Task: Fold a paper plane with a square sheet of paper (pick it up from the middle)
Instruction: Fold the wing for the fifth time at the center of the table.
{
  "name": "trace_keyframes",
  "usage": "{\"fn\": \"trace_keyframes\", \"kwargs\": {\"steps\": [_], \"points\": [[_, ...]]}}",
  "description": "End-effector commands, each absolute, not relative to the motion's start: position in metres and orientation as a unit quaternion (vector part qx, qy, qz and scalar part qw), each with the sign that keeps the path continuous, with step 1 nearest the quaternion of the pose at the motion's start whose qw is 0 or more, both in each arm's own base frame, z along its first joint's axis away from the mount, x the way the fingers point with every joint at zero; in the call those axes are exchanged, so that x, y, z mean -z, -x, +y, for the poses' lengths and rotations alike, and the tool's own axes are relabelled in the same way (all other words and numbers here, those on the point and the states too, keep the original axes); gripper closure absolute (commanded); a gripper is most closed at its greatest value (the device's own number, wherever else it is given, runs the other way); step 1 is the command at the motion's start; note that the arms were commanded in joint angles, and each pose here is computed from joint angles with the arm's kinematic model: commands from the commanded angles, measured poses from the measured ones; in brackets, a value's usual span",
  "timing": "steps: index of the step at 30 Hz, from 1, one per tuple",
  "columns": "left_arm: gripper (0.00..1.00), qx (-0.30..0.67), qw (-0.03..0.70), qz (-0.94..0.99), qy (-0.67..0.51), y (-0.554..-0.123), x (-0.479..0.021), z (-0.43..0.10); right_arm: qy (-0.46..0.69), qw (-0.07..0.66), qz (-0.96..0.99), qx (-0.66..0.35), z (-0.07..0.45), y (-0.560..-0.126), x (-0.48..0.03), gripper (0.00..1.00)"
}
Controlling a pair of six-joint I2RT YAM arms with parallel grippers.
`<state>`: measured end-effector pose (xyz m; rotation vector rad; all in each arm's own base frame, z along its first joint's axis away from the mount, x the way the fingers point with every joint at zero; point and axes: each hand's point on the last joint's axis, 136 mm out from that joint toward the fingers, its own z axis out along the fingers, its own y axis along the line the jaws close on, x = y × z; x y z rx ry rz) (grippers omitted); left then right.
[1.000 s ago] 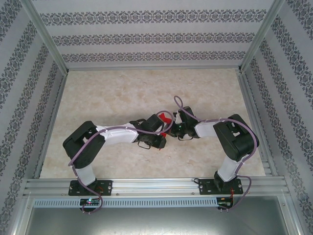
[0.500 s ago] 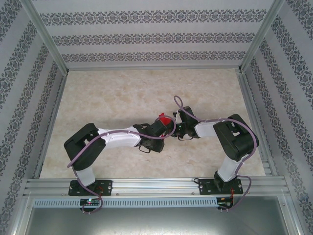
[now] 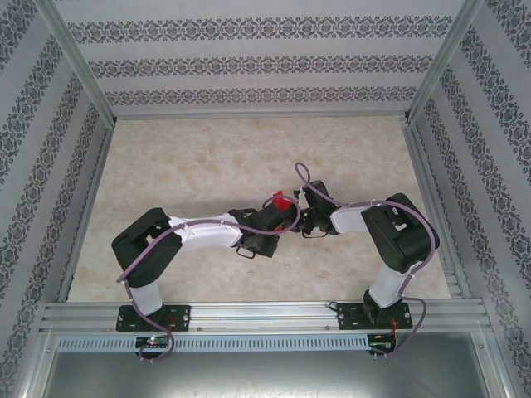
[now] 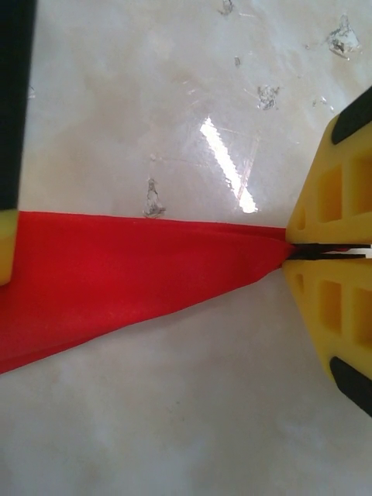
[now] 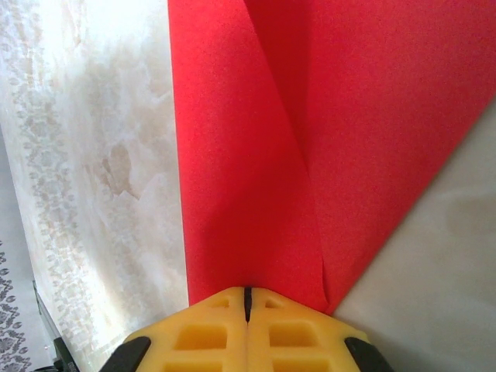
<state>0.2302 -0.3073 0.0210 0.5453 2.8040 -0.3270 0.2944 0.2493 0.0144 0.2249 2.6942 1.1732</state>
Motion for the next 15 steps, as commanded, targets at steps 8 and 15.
{"fn": "trace_keyframes", "kwargs": {"steps": [8,15], "points": [[0.91,0.012,0.119,0.964,-0.239,-0.213,-0.01,-0.284,-0.108,0.052,0.94,-0.319,0.218,-0.268,0.032,0.95],[0.92,-0.016,0.122,0.955,-0.269,-0.211,-0.007,-0.282,-0.11,0.05,0.938,-0.326,0.219,-0.266,0.033,0.95]]}}
